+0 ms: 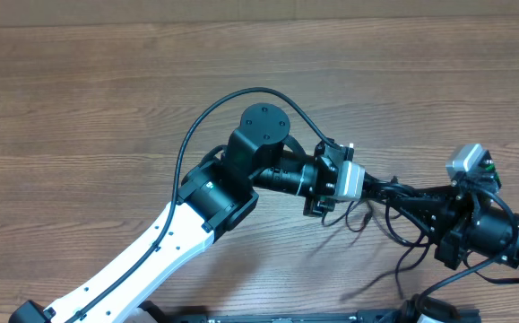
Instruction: Untangle cables
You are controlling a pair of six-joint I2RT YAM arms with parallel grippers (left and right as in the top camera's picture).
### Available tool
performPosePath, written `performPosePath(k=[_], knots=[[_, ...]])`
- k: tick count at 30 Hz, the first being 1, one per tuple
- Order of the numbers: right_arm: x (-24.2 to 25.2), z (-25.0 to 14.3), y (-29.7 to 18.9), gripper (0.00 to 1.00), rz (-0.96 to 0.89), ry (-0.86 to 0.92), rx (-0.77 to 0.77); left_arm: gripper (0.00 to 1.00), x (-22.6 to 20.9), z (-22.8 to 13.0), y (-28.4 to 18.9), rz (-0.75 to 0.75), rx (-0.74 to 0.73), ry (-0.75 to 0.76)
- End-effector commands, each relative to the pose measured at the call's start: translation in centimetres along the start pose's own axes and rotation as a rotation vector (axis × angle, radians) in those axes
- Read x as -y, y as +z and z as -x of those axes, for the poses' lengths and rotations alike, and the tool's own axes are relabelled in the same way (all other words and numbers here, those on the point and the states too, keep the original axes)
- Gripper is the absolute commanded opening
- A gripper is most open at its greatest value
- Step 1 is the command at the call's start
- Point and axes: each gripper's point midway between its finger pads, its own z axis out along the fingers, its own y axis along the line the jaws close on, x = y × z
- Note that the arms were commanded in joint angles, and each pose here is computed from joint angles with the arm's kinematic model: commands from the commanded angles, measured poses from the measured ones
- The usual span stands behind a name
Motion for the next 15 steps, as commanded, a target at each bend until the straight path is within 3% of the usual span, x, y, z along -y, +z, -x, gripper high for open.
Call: performPosePath(k=[1,2,3,8,15], knots=[[-0.3,0.2,-0.1,0.04,0.006,0.004,0.012,0.36,0.0,1.2,0.0,0.003,0.018,-0.001],[-0.2,0.1,-0.1,0.04,0.0,0.005,0.006,0.65,0.0,1.2,0.0,0.004,0.018,-0.008],[0.0,-0.1,-0.1,0.04,-0.012,0.007,-0.005,1.0,-0.1,1.2,0.0,0.005,0.018,-0.015],[1.8,-0.1,-0.2,0.04,-0.103,0.101,-0.027,1.0,-1.6,0.9,-1.2,0.053,0.014,-0.178],[3.9,1.7,-0.5,0.04,-0.184,0.206,0.041,1.0,-6.3,-0.6,-5.9,0.222,0.05,-0.708]])
